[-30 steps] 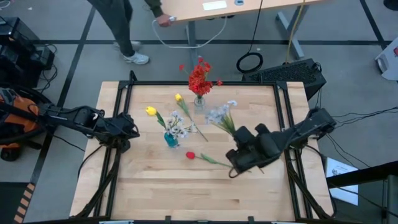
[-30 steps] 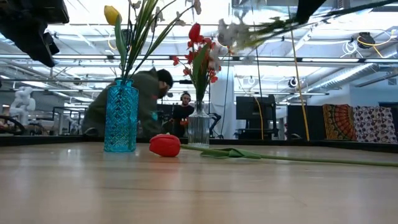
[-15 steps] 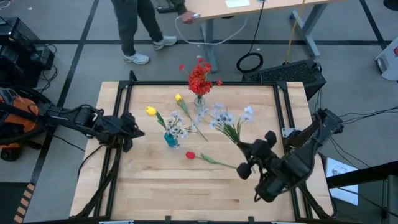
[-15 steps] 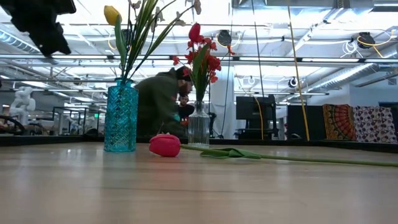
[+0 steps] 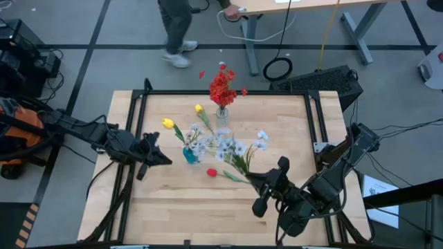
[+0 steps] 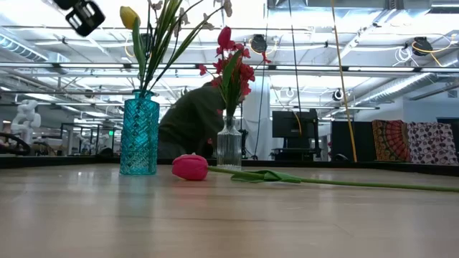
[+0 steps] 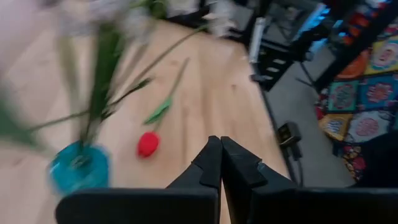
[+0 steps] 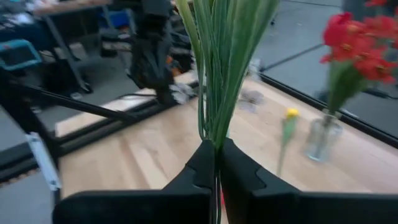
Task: Sort flowers into vase by color
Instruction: Put the white flowers into the blue vase
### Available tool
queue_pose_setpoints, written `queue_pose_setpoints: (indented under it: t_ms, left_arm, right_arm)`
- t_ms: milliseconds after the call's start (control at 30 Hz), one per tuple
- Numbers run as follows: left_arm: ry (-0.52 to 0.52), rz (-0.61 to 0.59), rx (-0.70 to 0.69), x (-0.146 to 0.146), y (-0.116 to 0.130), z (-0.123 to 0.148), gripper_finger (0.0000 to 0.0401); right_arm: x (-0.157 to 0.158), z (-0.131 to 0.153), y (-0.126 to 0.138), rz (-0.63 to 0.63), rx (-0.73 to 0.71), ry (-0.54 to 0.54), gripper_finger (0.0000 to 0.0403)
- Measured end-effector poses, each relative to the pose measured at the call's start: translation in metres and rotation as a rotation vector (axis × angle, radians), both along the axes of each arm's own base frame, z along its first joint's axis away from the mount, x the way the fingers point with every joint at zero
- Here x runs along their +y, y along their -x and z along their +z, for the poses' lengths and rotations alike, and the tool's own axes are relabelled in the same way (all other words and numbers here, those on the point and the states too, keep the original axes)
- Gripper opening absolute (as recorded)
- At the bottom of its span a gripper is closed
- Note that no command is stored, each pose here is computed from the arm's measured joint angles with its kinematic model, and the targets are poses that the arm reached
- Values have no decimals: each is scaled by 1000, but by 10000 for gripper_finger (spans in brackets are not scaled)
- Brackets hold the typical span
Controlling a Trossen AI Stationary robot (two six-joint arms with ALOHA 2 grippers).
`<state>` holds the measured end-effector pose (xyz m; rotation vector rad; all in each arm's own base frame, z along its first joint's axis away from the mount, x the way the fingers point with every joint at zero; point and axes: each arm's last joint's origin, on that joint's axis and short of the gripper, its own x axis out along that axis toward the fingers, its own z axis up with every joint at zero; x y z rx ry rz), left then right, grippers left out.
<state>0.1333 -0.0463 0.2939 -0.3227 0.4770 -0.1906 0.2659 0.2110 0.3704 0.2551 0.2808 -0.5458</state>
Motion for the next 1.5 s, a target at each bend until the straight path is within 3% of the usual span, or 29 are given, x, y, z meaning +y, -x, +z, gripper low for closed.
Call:
queue_pose_setpoints:
  t_ms: [200,433,600,800,1000,1167,1267,1500]
  left_arm:
    - [-6,-62,-50,-25,-24,-2,8]
    - [23,-95,-105,-40,-40,3,8]
    - [70,-106,-200,-44,-47,11,8]
    - [98,-118,-274,-46,-47,19,20]
    - [58,-157,-316,-51,-46,21,94]
    - [-48,-64,-401,-48,-47,26,144]
    - [-115,-15,-428,-46,-48,27,146]
    - [-120,-34,-428,-46,-48,27,133]
  right_arm:
    - [3,5,-25,69,-53,-28,4]
    - [-12,22,-69,294,-168,-36,4]
    - [-23,24,-92,379,-251,-24,4]
    - [-34,14,-119,414,-318,-54,4]
    - [-43,2,-142,448,-375,-17,4]
    - [-50,-2,-152,429,-415,-12,4]
    - [-53,-6,-156,424,-406,26,4]
    - [-62,-6,-159,411,-384,102,4]
